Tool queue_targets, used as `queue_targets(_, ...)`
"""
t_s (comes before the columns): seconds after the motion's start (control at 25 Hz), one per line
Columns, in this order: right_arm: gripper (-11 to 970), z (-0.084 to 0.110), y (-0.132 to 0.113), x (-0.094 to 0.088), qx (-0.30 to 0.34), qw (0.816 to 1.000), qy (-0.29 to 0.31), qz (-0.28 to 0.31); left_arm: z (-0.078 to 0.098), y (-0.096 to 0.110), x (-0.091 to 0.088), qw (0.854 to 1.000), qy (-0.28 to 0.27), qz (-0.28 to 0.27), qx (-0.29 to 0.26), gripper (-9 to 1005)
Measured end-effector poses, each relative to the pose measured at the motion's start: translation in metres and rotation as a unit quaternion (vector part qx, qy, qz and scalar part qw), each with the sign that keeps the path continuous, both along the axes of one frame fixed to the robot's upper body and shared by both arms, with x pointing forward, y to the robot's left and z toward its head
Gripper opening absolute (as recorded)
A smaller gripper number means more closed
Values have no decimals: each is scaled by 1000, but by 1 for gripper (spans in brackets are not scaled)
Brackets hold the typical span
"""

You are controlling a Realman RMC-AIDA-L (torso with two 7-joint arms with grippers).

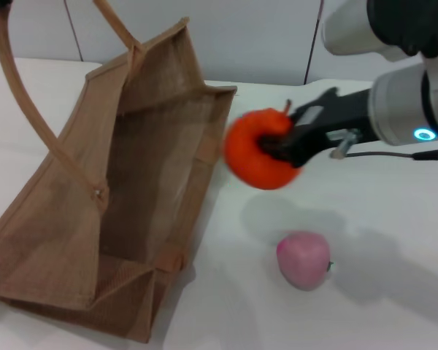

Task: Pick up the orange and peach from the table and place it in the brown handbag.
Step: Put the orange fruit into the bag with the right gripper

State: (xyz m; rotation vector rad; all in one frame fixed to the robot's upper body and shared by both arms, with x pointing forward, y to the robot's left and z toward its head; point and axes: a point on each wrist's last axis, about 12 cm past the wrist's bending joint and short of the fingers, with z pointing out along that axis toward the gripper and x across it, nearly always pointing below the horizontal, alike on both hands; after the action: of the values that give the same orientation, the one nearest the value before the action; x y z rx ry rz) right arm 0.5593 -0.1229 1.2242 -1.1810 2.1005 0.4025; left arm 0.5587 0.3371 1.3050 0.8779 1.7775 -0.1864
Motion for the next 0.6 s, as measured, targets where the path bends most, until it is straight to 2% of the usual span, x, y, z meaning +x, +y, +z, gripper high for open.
queue_targets(0.16,300,0,11,3,29,999,-4,26,6,-11,5,1000,-7,-17,-2,113)
queue_targets(0.36,232,-17,19,19,38,999,7,35,11,-25,8,999,-16,-45,-3,113)
queue_targets(0.6,185,-25,19,31,48,998,8,27,25,-34,6,995,-51,-76,-28,114)
